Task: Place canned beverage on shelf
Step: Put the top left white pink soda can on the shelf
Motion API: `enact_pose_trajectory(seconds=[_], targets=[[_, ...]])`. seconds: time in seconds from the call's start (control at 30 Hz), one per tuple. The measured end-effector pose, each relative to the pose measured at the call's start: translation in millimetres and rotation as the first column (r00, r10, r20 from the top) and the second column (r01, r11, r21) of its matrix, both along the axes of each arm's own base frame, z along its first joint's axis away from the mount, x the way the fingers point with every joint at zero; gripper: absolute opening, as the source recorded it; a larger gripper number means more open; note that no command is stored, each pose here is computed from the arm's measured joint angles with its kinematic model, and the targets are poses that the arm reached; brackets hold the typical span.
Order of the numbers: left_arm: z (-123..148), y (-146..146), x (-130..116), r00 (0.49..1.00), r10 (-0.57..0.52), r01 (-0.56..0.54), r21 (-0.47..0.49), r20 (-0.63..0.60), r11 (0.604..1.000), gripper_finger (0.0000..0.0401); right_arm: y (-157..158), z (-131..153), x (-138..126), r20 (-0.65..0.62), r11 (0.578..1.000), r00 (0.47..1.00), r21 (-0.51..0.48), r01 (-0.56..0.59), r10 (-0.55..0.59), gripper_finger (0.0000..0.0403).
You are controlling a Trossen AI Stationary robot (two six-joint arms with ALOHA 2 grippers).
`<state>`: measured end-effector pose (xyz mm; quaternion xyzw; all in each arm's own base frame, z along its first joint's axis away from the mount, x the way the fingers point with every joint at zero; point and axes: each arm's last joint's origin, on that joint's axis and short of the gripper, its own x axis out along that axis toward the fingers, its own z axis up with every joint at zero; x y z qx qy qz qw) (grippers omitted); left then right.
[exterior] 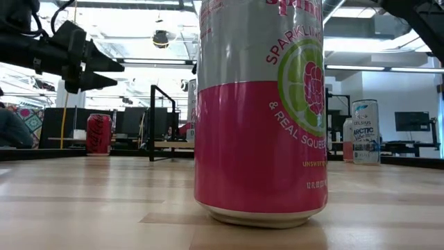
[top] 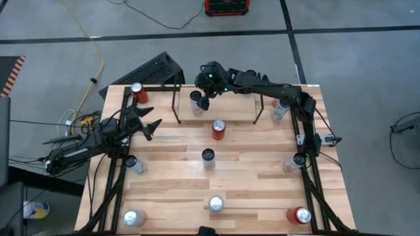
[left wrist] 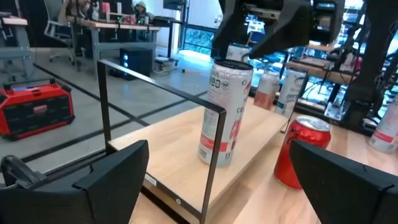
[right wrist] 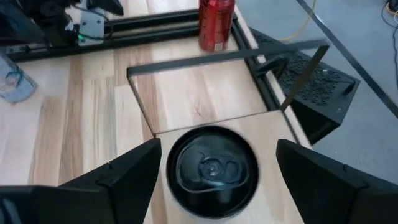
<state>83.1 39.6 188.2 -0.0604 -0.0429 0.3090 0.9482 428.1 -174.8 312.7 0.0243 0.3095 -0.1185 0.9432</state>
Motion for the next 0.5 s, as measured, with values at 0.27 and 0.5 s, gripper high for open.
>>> enact_pose_trajectory(seconds=[0.27,0.5], targets=[[-1.6,0.0,0.3,1.000,-0.005,0.005,-0.008,-0.005,1.000,0.0374,2.5,-2.4,2.1,0.009,0.999,0.999,-0.019,-0.042,0.042,0.0344],[-1.9,0.0,0.3,1.000,-0.005,0.005,-0.004,-0.012,1.000,0.0374,4.2,-2.0,2.8,0.021,0.997,0.997,-0.003,-0.074,0.074,0.0344]])
